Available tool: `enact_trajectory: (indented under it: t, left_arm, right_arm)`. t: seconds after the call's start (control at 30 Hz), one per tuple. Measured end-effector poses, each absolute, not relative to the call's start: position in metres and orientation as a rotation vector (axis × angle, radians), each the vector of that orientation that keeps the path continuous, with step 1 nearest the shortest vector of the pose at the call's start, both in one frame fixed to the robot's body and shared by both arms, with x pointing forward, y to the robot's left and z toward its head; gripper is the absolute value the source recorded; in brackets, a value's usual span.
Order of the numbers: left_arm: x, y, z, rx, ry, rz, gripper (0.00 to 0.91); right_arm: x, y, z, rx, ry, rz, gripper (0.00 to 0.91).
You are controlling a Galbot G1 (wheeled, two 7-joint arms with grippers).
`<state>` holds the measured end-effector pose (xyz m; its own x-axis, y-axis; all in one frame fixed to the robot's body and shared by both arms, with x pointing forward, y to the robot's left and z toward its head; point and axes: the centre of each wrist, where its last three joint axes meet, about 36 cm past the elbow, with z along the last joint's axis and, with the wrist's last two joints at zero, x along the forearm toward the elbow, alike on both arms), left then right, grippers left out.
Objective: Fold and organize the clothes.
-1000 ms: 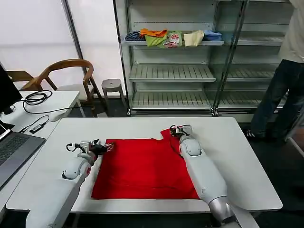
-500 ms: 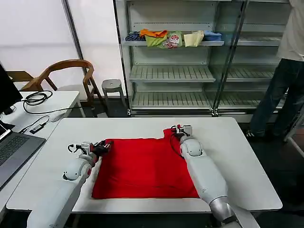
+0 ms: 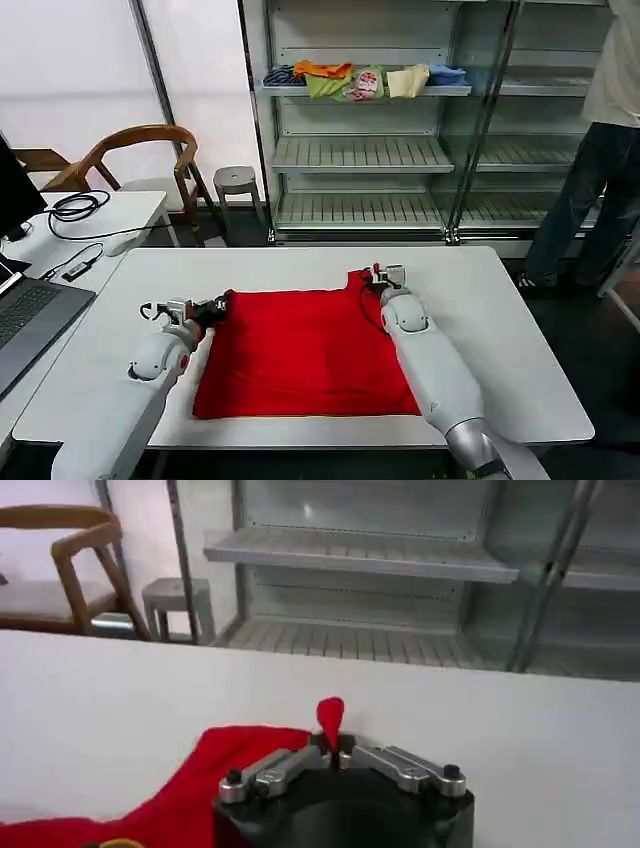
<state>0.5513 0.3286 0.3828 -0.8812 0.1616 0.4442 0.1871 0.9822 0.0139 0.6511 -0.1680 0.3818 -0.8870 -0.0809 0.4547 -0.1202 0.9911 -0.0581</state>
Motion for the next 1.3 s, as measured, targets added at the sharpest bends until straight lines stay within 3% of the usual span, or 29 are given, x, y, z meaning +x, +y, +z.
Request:
enact_trajectory:
  t: [0.63, 1.3]
  left_arm:
    - [0.488, 0.326, 0.391, -0.307, -2.72, -0.032, 0.02]
    - [0.425, 0.317, 0.394, -0.331, -2.736, -0.02, 0.02]
  right_arm:
    - [0.553, -0.204, 0.417, 0.185, -2.757, 0.089, 0.0]
    - [0.456, -0.21, 0.419, 0.229, -2.767, 0.109, 0.0]
